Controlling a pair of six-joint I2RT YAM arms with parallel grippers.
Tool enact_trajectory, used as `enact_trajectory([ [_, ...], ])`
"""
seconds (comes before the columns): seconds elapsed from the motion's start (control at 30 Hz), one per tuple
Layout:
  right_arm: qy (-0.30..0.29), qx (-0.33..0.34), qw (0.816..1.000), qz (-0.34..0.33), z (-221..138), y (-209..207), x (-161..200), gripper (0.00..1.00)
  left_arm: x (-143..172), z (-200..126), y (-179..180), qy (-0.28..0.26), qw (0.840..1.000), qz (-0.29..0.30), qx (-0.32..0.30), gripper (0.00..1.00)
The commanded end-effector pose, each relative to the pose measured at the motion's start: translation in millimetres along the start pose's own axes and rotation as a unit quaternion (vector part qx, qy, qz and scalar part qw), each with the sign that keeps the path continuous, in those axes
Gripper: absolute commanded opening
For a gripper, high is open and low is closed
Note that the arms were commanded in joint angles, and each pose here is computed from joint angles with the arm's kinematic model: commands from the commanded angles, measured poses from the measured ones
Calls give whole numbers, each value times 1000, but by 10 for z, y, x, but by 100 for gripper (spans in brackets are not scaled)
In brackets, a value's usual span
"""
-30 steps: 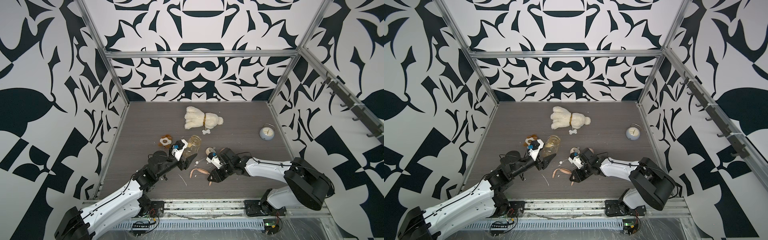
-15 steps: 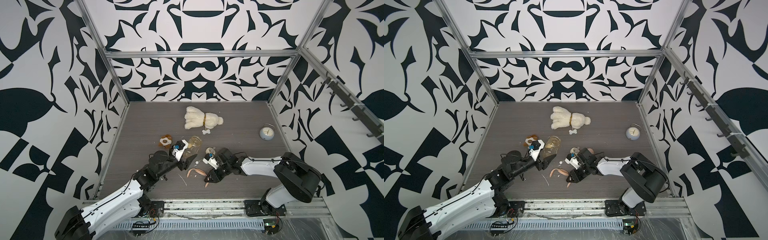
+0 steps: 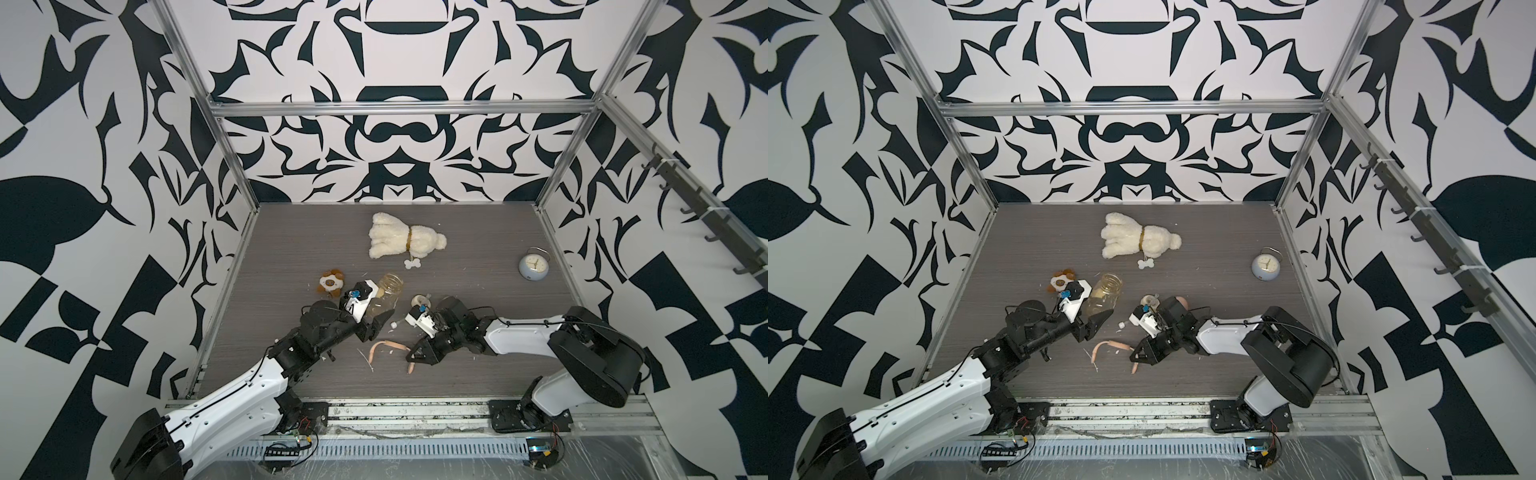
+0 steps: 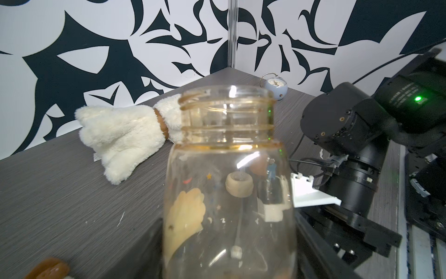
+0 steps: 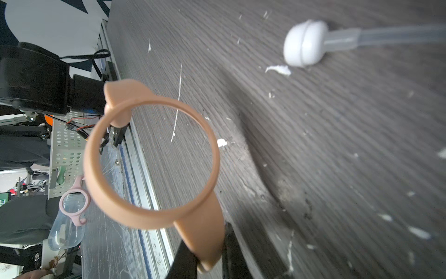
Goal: Assemble the baby bottles
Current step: Pick up the handle at the center of the board, then put on the handle of the baby bottle.
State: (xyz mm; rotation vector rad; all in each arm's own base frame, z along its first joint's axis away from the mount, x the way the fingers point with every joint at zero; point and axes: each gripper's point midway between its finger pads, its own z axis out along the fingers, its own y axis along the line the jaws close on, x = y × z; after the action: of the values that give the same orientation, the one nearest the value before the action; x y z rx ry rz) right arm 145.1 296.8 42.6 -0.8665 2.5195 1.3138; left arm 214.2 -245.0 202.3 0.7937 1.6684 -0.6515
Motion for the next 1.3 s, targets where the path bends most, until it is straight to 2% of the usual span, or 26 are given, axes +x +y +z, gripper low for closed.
enact_trajectory([
  [0.0, -59, 27, 997, -33, -170, 78, -263, 0, -220, -33, 21, -22, 1000, 7, -5, 29],
  [0.13, -129, 122, 983, -52, -486, -24, -514, 0, -304, -64, -2, -33, 999, 11, 0, 27],
  [0.27, -194, 183, 961, -70, -837, -64, -695, 0, -389, -98, -57, -44, 999, 20, 15, 22],
  [0.47, -273, 194, 940, -66, -1387, -91, -1041, 0, -504, -171, -156, -68, 996, 29, 41, 19],
  [0.63, -330, 175, 924, -82, -1733, -14, -1393, 0, -515, -166, -271, -67, 995, 27, 76, 17],
  [0.77, -350, 122, 921, -121, -1791, 329, -1662, 0, -467, -89, -322, -52, 994, 24, 94, 16],
  [0.87, -353, 104, 917, -154, -1760, 570, -1724, 0, -449, -36, -307, -51, 994, 24, 91, 16],
  [1.03, -347, 73, 917, -184, -1602, 796, -1699, 0, -426, 56, -285, -47, 995, 30, 87, 15],
  [1.27, -303, 62, 928, -207, -1295, 903, -1520, 0, -477, 68, -253, -55, 995, 34, 78, 14],
])
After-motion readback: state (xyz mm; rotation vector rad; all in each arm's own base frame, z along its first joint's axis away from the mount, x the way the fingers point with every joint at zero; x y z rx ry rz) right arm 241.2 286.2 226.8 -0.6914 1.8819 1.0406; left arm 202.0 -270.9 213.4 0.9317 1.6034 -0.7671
